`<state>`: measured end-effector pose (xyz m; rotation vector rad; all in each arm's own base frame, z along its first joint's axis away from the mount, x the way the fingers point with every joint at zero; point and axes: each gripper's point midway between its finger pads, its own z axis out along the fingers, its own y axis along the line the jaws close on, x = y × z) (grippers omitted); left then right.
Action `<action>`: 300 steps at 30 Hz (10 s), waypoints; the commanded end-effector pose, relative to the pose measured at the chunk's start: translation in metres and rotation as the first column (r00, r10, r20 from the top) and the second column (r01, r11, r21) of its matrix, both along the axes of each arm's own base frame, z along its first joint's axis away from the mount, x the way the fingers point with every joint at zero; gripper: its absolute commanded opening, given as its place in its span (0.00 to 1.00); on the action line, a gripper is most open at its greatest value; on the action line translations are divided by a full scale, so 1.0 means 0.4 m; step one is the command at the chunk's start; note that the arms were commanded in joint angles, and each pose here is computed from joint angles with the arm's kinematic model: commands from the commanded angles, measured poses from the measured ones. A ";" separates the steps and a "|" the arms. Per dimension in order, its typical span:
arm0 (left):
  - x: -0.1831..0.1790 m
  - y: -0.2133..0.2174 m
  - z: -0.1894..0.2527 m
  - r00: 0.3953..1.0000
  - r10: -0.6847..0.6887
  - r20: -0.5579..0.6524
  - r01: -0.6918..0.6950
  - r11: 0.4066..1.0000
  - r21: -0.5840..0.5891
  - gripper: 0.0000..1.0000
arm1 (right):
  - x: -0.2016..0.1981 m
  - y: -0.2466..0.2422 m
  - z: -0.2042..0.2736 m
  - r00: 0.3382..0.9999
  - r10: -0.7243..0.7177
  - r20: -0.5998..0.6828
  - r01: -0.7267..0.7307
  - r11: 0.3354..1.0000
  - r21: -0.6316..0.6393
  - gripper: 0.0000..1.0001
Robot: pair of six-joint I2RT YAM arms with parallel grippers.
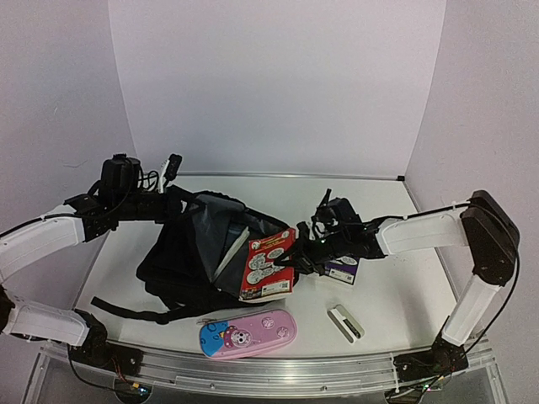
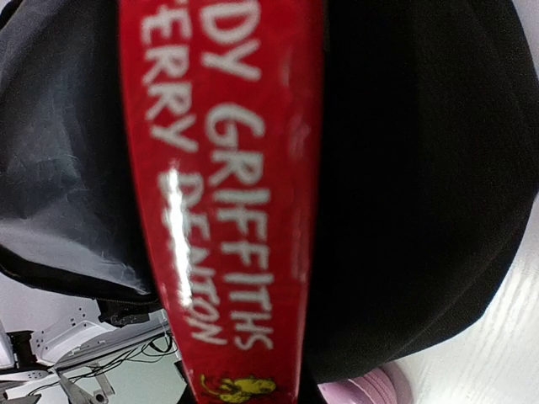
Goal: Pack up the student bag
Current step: Place the book in the student bag, then pick up the book from the center of the board, then place the book in the student bag.
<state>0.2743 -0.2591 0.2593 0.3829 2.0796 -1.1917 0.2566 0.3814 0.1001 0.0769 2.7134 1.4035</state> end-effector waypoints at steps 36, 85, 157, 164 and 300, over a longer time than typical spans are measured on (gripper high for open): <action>-0.035 -0.065 0.274 0.937 -0.193 0.290 0.245 0.957 -0.154 0.00 | 0.233 0.247 -0.004 0.975 -0.197 0.101 0.162 0.946 0.283 0.00; -0.013 0.262 -0.287 0.801 0.515 -0.306 -0.461 0.856 0.235 0.01 | 0.237 -0.188 0.098 0.834 -0.115 0.539 0.418 0.770 -0.483 0.98; 0.125 -0.317 -0.021 0.962 -0.085 -0.259 0.034 0.980 -0.197 0.94 | 0.176 -0.235 0.073 0.807 -0.280 0.519 0.498 0.796 -0.344 0.00; 0.157 -0.474 -0.089 0.930 -0.203 -0.305 0.132 0.962 -0.237 0.91 | 0.167 -0.227 0.085 0.803 -0.304 0.512 0.495 0.819 -0.291 0.00; 0.020 0.280 -0.193 0.828 0.455 -0.328 -0.373 0.883 0.284 1.00 | 0.097 -0.136 0.396 0.837 -0.164 0.522 0.046 0.971 0.233 0.00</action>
